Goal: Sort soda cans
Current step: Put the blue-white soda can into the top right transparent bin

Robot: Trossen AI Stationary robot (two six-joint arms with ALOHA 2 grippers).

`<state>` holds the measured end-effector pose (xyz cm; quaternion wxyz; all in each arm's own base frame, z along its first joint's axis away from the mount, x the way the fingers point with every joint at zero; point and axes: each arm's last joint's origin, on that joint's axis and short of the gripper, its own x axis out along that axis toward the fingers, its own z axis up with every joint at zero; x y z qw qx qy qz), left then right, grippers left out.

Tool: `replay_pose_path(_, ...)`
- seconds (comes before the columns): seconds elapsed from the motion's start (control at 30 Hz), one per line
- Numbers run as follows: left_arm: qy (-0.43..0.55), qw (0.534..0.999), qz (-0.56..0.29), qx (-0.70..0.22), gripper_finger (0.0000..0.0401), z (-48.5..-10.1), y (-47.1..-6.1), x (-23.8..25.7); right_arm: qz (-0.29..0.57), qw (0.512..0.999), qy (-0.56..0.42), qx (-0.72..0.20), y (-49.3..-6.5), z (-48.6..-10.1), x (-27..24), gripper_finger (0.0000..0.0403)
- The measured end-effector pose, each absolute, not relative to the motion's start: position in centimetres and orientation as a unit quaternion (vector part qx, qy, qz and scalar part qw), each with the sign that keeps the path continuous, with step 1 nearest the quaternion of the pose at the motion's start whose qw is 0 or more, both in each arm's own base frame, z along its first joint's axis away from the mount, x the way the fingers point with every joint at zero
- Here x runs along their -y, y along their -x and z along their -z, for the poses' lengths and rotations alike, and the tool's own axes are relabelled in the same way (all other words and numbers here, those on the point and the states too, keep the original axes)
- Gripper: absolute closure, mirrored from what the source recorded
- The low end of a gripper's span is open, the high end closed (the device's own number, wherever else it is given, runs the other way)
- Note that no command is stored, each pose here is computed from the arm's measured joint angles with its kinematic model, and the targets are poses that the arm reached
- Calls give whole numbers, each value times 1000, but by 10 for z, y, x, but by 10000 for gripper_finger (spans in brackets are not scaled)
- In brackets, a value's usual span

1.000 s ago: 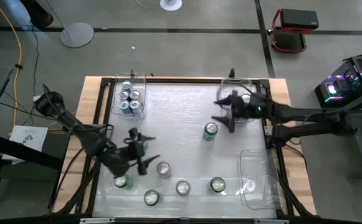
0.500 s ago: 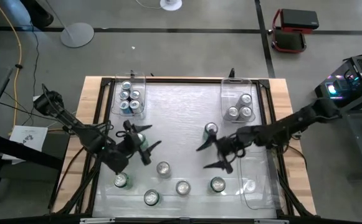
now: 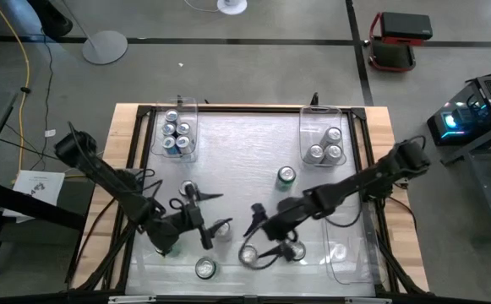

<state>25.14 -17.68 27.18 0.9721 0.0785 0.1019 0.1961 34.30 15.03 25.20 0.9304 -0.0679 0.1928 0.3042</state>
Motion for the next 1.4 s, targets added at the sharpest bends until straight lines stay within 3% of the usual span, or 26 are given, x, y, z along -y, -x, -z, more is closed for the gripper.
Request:
replay_pose_path(0.2,-52,973,-199,-103,75,-251,-256,192,-331,904,80,-259,-374,-244,-178,71)
replay_pose_path(0.47,-48,977,-184,-98,75,-252,-250,200,-272,886,123,-356,-398,-234,-188,71)
replay_pose_path(1.4,-68,979,-162,-103,75,-252,-240,210,-229,881,62,-410,-393,-210,-191,93)
